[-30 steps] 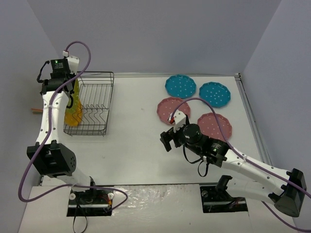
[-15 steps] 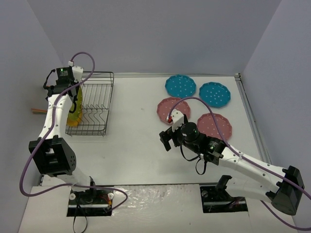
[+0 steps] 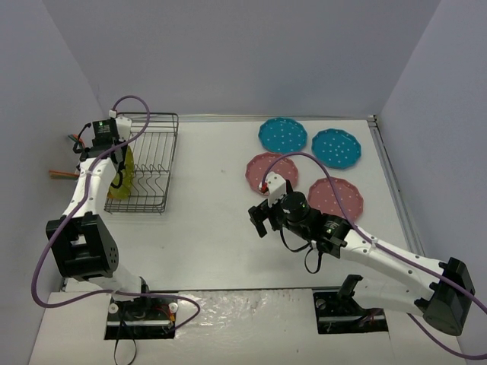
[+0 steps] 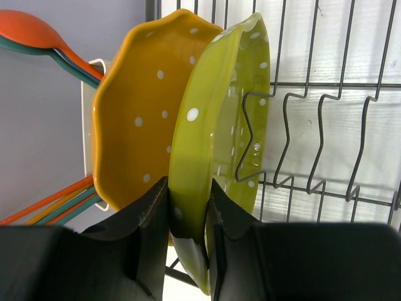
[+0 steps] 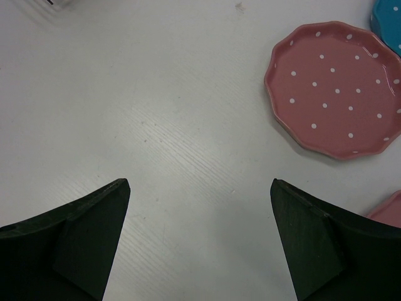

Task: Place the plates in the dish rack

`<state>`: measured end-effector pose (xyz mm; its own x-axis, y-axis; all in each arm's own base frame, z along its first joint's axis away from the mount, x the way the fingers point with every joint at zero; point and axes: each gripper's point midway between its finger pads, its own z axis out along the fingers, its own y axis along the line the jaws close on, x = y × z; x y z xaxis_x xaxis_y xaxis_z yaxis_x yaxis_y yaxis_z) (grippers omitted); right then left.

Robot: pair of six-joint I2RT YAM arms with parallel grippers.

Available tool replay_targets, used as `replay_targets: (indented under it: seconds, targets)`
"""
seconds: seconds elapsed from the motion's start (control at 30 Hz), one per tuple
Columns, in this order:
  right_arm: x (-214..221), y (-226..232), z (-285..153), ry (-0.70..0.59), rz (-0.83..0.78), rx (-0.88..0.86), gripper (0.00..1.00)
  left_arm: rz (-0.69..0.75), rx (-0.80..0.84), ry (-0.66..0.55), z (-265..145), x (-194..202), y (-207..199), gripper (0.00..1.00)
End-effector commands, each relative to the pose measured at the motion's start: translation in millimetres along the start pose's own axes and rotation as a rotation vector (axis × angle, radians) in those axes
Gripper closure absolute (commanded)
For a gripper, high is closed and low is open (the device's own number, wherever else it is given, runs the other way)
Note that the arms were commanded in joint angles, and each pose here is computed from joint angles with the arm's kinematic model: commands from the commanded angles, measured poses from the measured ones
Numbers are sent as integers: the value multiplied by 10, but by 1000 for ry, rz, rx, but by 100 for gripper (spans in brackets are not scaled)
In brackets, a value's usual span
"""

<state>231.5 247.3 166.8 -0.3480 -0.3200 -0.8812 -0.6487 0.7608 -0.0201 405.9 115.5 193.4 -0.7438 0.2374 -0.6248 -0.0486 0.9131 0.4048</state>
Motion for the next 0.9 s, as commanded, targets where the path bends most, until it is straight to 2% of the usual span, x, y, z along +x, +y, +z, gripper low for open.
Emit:
replay_targets:
  seconds: [0.0,0.3,0.43,0.63,0.73,0.87]
  targets:
    - [-317,-16,20,-88,30,15,8,-91,-151,-191,-256,-479,471,85]
    - [-231,-47,54,-73,48,36,9,-138,-139,-186,-217,-410,406,64]
    - [-149,-71,115,-54,52,54,9,-159,-149,-183,-266,-393,424,51]
    - [-116,-166,198,-51,65,100,9,-248,-95,-286,-609,-654,412,37]
    - [-98,-243,286,-28,67,133,9,-456,-76,-314,-876,-757,428,29]
    - [-36,-392,470,28,74,170,10,-624,27,-313,-1182,-743,272,16]
